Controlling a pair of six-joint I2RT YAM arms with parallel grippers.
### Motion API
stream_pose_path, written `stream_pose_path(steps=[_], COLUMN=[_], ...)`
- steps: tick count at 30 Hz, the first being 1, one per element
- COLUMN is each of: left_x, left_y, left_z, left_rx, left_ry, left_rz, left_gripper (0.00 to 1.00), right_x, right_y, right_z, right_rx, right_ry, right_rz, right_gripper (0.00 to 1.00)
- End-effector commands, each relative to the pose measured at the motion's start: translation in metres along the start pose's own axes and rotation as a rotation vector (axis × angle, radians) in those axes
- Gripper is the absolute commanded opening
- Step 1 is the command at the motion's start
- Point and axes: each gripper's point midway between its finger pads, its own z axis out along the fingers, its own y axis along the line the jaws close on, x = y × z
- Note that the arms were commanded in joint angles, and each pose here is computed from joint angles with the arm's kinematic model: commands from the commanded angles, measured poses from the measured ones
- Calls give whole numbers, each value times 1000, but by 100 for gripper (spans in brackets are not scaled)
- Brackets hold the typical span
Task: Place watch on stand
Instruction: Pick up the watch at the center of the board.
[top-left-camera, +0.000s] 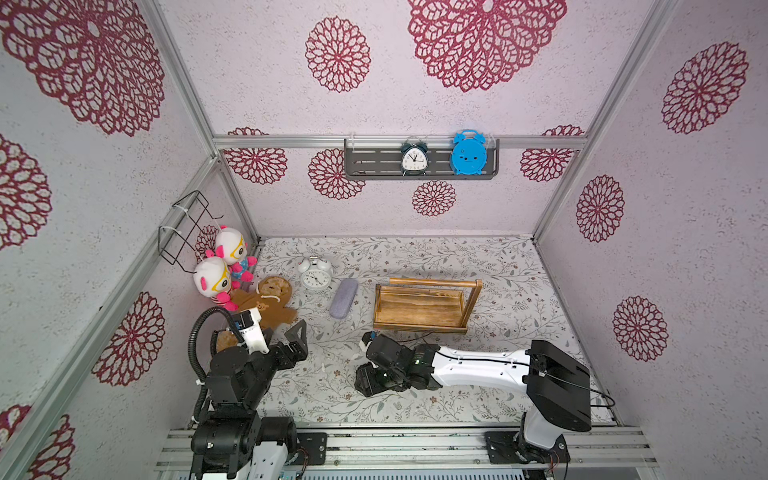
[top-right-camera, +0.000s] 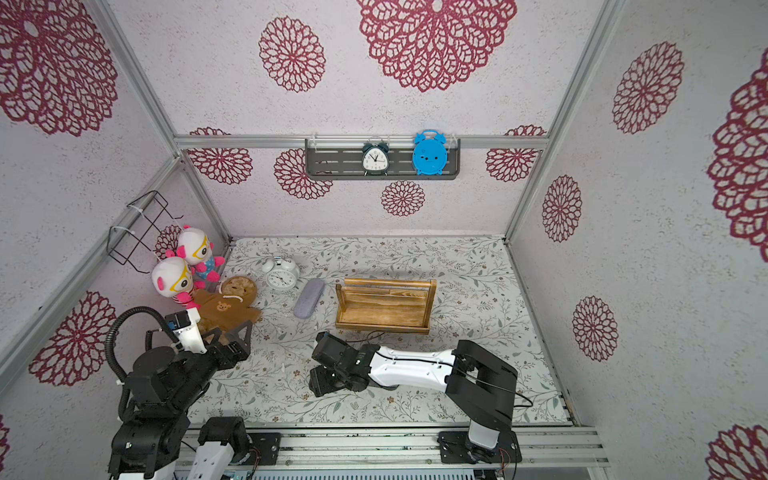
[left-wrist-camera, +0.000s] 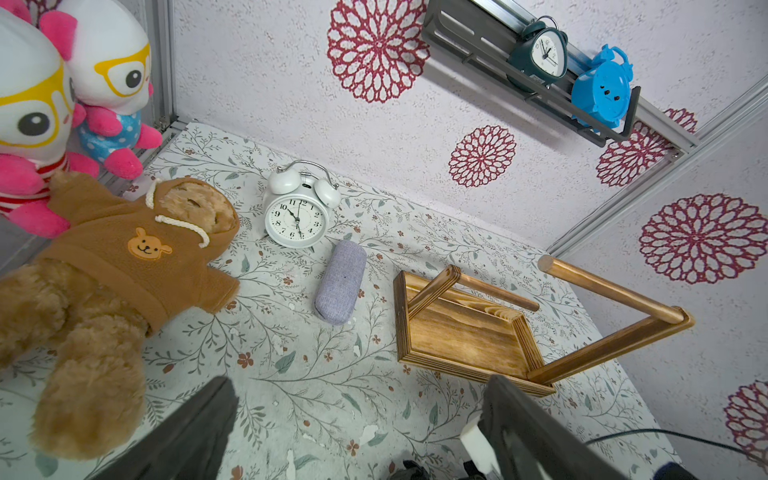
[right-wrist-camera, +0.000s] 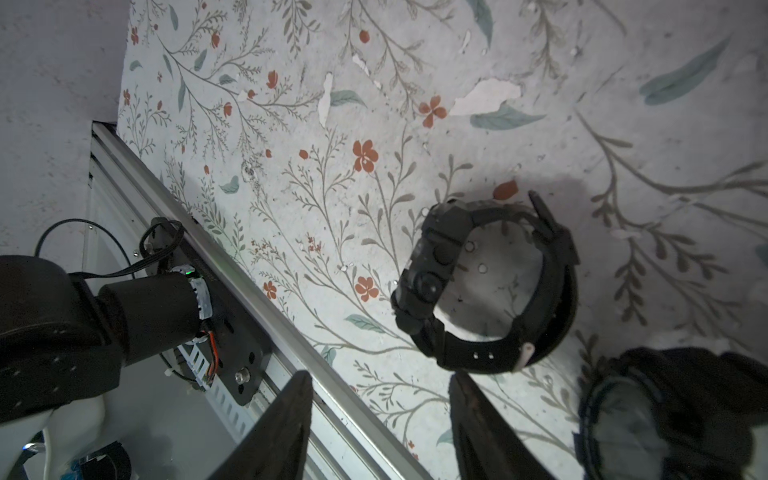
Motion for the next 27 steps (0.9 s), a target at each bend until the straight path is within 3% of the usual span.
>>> stream_pose_path(steps=[1,10,27], left_x=[6,8,15], left_y=[2,12,5], left_z=[1,3,9], left_rx=[-4,-58,-16], left_ry=[19,18,64], left_rz=[-59,-100,-99], left_gripper=[97,97,97], right_x=[-8,-12,-21], right_y=[12,1,-18], right_z=[1,12,22], right_rx=[-27,52,176], right_ry=[-12,-10,-18], right_rz=[-12,-9,20], right_gripper=[55,51,45])
